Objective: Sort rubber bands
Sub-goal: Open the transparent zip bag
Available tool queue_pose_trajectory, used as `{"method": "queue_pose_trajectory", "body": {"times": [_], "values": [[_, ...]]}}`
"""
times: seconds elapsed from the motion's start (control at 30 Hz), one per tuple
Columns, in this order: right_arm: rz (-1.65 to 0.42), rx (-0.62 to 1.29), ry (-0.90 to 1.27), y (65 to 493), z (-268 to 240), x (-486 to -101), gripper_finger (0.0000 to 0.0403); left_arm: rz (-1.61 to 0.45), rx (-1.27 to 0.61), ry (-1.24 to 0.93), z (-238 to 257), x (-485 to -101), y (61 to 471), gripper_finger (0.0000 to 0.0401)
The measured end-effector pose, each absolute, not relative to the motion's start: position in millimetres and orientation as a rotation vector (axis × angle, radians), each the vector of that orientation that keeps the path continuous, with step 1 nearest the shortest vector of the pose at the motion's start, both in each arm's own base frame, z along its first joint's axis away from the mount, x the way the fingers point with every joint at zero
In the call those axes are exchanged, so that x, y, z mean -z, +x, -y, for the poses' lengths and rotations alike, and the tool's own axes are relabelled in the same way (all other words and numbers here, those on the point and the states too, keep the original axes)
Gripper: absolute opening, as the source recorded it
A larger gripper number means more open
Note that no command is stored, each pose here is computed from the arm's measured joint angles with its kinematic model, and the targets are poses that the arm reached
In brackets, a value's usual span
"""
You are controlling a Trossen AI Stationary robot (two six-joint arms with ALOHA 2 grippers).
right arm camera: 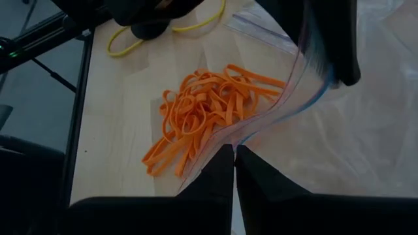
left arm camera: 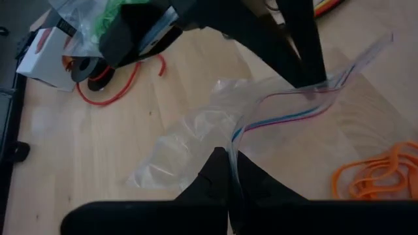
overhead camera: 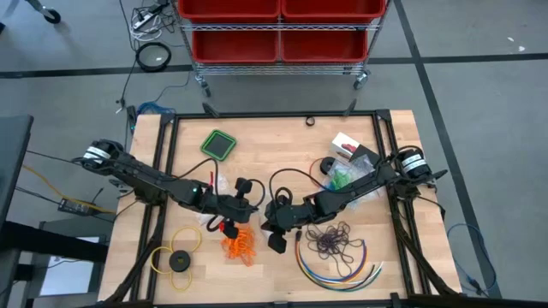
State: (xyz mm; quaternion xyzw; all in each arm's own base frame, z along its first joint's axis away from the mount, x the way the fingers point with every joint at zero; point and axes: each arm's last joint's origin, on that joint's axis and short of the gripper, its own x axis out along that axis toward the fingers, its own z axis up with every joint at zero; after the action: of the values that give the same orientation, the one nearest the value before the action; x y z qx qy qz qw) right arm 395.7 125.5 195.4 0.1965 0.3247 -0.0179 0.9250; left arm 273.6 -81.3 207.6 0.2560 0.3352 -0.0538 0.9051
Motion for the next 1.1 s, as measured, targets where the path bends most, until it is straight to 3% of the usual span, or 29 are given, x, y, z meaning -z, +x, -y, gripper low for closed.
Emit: {"method": "queue_pose_trajectory", "body": {"times": [1.1], "values": [[-0.617,0.021,0.419,398.6,-126.4,-199.5,0.0011,-0.553,0.156,0.468,85.9,-220.7,281.5,0.001]]}}
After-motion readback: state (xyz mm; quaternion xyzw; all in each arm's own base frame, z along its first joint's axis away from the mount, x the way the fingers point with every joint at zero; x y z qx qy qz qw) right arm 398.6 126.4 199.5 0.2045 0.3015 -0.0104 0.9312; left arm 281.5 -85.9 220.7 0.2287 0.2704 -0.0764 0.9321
